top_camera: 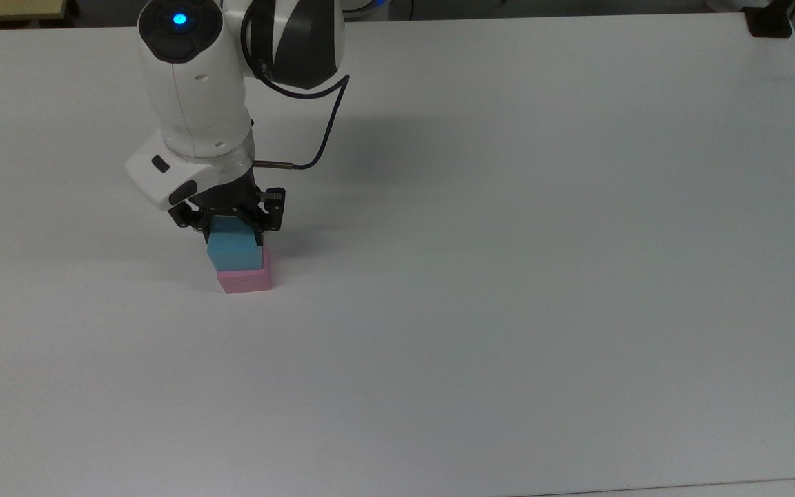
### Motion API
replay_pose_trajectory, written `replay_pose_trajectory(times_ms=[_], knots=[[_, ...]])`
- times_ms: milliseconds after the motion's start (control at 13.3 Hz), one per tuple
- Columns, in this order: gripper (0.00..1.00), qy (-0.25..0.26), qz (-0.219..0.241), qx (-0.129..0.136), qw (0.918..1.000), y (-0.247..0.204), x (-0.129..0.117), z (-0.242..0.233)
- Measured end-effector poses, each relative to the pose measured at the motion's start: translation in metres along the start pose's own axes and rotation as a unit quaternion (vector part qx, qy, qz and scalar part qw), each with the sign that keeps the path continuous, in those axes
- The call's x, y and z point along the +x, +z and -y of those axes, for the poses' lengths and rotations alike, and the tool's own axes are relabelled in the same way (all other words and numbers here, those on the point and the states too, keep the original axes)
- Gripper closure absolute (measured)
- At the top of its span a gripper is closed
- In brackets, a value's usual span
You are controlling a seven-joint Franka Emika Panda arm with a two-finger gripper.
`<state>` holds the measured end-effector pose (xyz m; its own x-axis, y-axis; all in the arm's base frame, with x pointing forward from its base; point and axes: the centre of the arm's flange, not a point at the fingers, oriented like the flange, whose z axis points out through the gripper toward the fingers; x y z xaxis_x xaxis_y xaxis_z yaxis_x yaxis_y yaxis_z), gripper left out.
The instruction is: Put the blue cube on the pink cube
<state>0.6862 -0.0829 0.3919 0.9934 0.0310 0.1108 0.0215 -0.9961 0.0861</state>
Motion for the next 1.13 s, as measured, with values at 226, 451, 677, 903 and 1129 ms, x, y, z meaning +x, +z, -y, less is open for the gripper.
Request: replay_pose_trajectory(times_ms=[226,451,677,903,1129], knots=[[0.00,0.001,-0.003,0.000,1.0000,-0.002,0.001,0.000],[0.00,0.012,-0.024,-0.003,0.9996,-0.034,0.004,-0.002],[0.00,0.042,-0.006,-0.003,0.9991,-0.112,-0.016,0.013],[0.00,0.063,0.009,-0.002,0.9979,-0.184,-0.048,0.022],[0.00,0.073,0.023,0.008,0.9970,-0.223,-0.077,0.020]])
